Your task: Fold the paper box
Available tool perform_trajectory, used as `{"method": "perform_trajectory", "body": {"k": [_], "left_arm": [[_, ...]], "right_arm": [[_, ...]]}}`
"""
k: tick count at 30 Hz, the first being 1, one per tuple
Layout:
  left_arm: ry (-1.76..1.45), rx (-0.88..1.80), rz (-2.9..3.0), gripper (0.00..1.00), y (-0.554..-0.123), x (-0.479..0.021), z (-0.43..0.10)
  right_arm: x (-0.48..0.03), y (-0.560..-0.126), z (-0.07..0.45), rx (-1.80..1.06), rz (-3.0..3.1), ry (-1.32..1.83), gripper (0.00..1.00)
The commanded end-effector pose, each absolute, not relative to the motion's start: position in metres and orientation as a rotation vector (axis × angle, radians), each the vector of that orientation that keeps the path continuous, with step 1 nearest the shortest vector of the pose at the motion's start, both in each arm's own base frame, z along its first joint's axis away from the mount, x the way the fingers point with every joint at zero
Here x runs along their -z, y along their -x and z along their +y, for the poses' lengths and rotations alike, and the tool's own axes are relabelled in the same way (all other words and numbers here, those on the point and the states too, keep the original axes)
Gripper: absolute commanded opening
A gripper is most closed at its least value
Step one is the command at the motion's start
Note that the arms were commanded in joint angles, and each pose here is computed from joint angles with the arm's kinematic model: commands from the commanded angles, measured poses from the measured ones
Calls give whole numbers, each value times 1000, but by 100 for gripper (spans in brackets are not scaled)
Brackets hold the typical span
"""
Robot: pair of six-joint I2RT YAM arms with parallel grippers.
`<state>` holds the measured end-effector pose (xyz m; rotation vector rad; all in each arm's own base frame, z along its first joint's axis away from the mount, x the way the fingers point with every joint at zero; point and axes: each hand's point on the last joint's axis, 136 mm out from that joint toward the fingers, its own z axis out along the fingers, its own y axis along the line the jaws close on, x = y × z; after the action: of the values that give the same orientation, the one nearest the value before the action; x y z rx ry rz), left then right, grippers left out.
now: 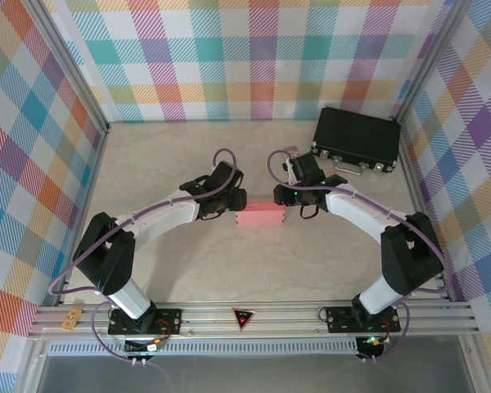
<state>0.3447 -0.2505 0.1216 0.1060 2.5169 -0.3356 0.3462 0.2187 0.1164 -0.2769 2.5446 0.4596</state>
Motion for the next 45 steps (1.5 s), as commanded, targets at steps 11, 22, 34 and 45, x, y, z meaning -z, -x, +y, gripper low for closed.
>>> {"method": "perform_trajectory", "body": {"k": [11, 22, 34, 45], "left_arm": [[-144, 205, 2502, 48, -323, -95, -238], [-159, 187, 2433, 49, -323, -84, -239], [-161, 197, 2359, 51, -320, -85, -238], [-179, 179, 2352, 52, -320, -90, -237]], "right_arm": [[-92, -325, 219, -372, 2493, 351, 42], [-84, -322, 222, -345, 2374, 365, 43], [-84, -317, 223, -315, 2284, 399, 45], [-131, -321, 221, -276, 2351, 373, 46]]}}
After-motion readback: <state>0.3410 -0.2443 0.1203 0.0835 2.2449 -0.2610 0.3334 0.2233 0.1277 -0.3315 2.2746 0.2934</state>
